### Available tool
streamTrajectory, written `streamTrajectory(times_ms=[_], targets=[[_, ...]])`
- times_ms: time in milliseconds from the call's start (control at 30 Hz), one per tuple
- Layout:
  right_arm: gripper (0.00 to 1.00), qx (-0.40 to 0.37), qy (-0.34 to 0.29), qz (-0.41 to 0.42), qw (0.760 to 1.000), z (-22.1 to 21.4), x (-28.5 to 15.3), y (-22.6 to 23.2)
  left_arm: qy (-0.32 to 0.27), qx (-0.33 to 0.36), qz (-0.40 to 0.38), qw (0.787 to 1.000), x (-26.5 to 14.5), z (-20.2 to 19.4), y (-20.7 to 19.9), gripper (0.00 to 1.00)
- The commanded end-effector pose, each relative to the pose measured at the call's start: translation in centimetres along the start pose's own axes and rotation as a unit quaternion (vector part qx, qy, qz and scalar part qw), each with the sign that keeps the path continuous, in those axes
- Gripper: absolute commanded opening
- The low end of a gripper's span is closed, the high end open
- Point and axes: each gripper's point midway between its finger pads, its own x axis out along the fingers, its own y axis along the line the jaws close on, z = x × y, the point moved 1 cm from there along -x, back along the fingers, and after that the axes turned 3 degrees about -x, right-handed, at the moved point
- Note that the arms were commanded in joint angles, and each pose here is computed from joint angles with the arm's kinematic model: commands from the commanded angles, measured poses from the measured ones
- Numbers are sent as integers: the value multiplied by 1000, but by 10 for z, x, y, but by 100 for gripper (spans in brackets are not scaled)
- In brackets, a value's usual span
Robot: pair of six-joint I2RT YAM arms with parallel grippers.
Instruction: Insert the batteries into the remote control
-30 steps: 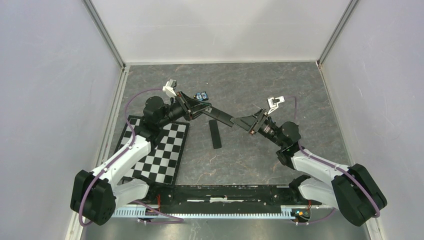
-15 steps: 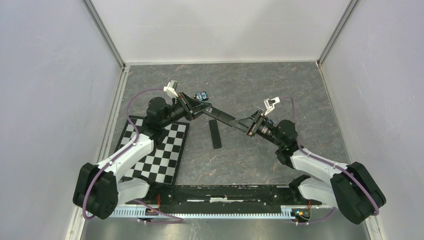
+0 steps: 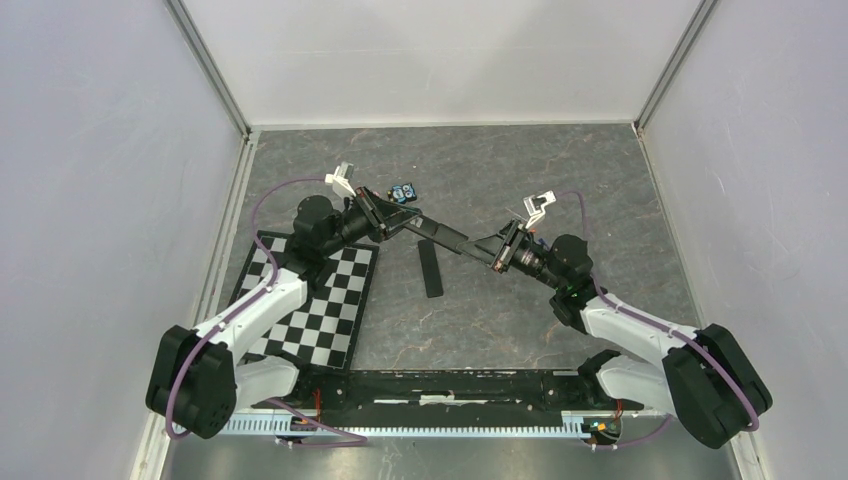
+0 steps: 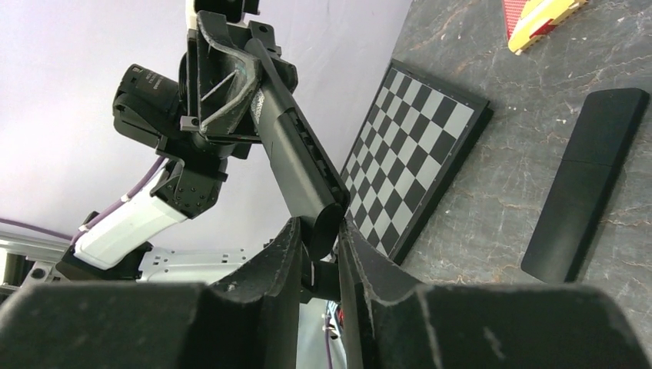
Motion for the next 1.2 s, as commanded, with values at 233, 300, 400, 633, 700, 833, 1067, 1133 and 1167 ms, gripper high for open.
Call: streamTrajectory(times_ms=[233,300,400,633,700,833,1067,1133,1167], targets=[[14,-1,26,-36,999,-2,8,-10,-28,109,41,993,-9,6,24,2],[12,1,12,-13,1000,1,7,-3,-25,108,46,993,-9,5,28,2],[4,0,-2,10,1000,5,8,4,-24,106,51,993,-8,5,31,2],[0,-3,-19,6,1000,17,20,0,-53,130,145,979,-15,17,66,2],[0,-7,-30,-19,999,24,25,-13,-63,140,169,974,-19,21,76,2],[0,-21,-44,-100,994,37,35,-54,-67,153,181,969,-23,23,79,2],[0,-25,-1,-239,971,16,33,-141,-58,196,162,965,-27,24,61,2],[0,-20,2,-258,966,11,29,-154,-60,205,158,964,-27,26,57,2],[0,-14,5,-271,962,9,27,-163,-58,209,156,964,-27,26,56,2]])
